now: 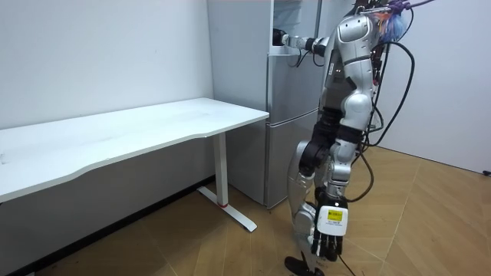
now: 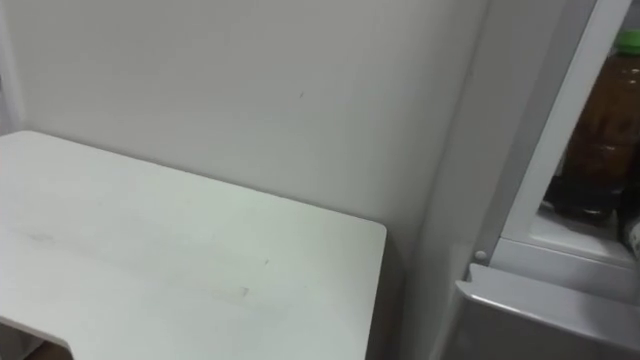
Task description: Put the bottle in the upper fridge
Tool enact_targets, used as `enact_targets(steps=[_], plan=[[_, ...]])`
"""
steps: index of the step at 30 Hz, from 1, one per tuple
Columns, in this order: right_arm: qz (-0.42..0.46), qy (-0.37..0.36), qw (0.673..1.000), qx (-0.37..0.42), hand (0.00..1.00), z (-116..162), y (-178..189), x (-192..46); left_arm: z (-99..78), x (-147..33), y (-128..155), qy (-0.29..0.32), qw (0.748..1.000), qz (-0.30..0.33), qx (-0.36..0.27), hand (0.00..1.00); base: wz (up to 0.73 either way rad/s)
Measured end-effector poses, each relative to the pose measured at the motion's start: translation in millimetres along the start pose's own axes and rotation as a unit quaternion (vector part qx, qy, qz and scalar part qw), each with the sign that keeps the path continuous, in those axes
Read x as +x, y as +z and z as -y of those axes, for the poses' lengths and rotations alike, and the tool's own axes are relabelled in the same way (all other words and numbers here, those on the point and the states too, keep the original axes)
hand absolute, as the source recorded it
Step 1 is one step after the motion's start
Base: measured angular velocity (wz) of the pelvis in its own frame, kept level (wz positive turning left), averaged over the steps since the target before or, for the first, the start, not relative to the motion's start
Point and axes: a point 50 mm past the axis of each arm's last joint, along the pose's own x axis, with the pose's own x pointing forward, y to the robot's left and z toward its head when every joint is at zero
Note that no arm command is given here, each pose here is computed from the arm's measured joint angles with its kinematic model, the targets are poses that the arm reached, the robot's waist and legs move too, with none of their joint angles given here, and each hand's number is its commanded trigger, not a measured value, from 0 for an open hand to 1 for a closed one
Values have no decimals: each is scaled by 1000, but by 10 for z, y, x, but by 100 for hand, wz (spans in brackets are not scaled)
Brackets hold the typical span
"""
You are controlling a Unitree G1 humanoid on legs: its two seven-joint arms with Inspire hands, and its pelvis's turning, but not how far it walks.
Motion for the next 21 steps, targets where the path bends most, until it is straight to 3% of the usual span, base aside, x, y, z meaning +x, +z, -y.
enact_targets(steps=[21], plan=[[6,6,1000,-23,0,8,6,-3,1,2,66,3,1000,7,14,0,0]])
